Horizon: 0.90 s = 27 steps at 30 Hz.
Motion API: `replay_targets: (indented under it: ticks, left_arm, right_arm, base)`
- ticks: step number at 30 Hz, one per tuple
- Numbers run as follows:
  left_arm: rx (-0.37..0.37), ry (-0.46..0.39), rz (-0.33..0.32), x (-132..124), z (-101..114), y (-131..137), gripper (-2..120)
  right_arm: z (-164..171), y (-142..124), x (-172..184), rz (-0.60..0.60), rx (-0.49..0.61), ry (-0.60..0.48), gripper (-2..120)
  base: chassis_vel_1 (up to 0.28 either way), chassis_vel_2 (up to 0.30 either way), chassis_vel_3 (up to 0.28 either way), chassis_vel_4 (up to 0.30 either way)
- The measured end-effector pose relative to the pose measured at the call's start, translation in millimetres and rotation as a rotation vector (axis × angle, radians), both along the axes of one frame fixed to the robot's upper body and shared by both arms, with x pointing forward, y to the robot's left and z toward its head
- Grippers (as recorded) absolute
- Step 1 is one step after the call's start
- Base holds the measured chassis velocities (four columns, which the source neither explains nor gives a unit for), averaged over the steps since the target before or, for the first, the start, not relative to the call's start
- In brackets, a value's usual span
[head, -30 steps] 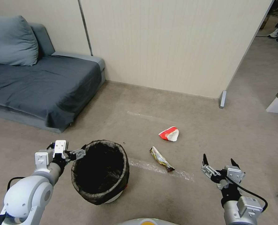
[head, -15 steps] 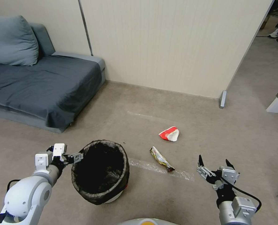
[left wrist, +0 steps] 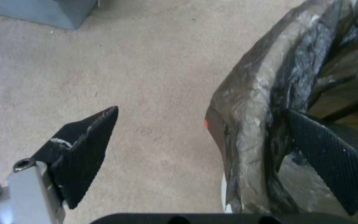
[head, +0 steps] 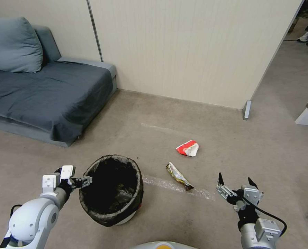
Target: Pick up the trash bin, then pick up the garbage from the floor and place it into the trash bin.
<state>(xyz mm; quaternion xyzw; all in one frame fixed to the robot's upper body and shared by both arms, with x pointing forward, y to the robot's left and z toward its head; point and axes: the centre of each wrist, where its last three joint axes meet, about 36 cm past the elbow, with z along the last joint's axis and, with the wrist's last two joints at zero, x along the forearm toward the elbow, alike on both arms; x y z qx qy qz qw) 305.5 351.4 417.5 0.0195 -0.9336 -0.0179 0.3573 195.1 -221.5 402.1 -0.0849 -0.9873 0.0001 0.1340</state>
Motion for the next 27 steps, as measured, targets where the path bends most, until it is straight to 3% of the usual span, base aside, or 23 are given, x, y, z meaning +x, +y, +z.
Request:
replay_targets:
  ticks: [5,9,27]
  left_arm:
    - [0.006,0.012,-0.014,-1,-4,0,99]
    - [0.001,0.016,-0.021,-2,-5,-1,91]
    - [-0.028,0.038,-0.054,2,-16,-2,27]
  right_arm:
    - [-2,1,0,-0.002,-0.005,-0.002,100]
    - [-3,2,0,-0.003,-0.005,-0.005,100]
    - [-7,6,1,0.011,-0.002,-0.016,100]
  base:
    - [0.0,0.0,0.0,0.0]
    - [0.0,0.0,0.0,0.0]
    - [0.0,0.0,0.0,0.0]
